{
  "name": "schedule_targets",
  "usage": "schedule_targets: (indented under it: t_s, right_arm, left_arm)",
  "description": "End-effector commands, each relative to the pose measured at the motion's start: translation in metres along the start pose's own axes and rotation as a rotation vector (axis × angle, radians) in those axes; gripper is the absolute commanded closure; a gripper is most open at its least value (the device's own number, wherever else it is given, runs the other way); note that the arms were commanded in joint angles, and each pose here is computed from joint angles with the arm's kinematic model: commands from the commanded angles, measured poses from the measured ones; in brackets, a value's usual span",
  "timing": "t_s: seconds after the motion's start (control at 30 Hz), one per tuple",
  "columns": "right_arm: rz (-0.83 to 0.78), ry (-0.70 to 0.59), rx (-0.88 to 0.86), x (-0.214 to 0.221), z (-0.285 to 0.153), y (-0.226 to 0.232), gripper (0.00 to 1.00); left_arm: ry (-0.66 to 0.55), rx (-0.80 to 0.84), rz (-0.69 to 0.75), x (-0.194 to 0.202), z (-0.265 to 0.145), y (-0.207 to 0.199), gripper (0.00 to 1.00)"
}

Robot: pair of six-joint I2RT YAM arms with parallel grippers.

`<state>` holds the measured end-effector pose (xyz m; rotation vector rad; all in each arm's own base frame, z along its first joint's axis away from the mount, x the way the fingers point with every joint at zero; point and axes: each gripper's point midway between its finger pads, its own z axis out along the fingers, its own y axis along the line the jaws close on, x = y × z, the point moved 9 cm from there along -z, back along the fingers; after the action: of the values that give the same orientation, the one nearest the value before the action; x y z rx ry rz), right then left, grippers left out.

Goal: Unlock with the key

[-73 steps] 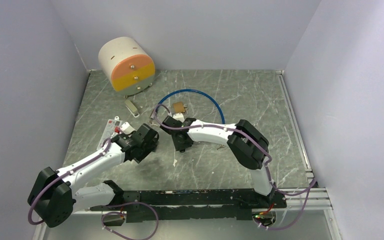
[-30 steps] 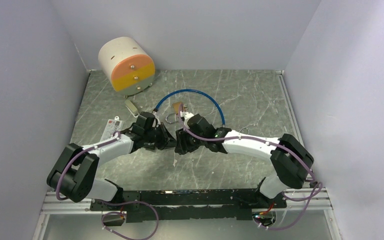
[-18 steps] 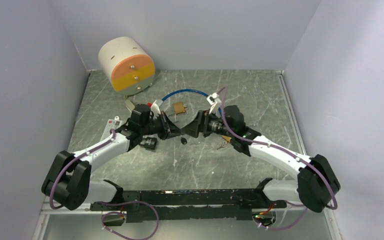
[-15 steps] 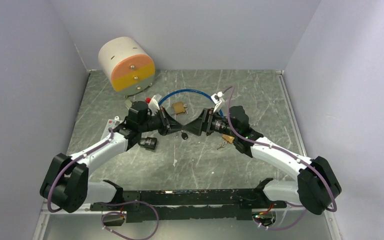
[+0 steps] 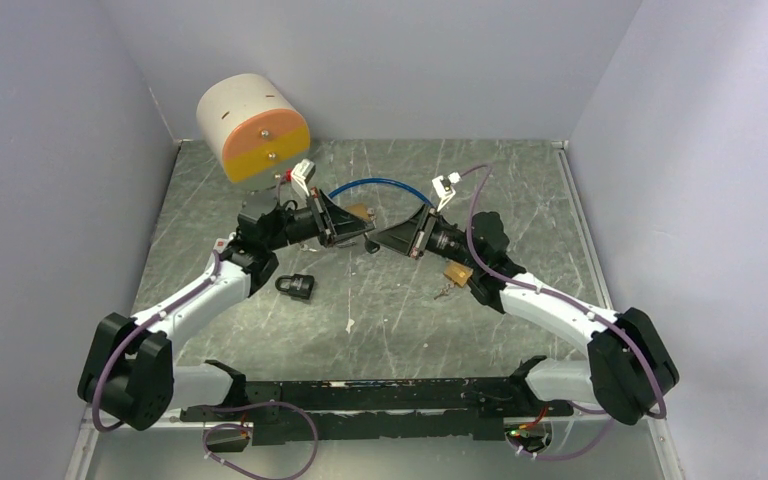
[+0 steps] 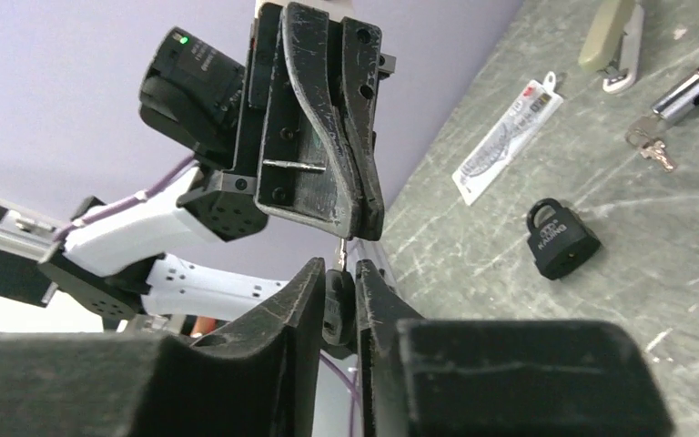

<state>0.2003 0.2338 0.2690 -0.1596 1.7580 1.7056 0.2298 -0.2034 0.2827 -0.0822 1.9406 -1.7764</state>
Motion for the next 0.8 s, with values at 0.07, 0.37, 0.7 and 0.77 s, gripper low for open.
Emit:
schedule_targets:
  t_s: [0.07, 0.37, 0.7, 0.77]
  right_arm:
    - [-0.046, -0.05, -0.16, -0.014, 0.001, 0.031, 0.75]
    - [0.007, 0.041, -0.109, -0.01, 0.013, 0.018, 0.56]
    - [0.006, 0.042, -0.106, -0.013, 0.018, 0.016, 1.0]
    - [-0.016, 0.042, -0.066, -0.012, 0.015, 0.012, 1.0]
  left_arm:
    - [-0.043, 0.107, 0.0, -0.009, -0.006, -0.009, 0.97]
    - [-0.062, 0.118, 0.01, -0.011, -0.008, -0.009, 0.97]
    - [-0.069, 0.048, -0.003, -0.011, -0.007, -0.002, 0.94]
    - [-0.091, -0.008, -0.027, -0.01, -0.009, 0.004, 0.73]
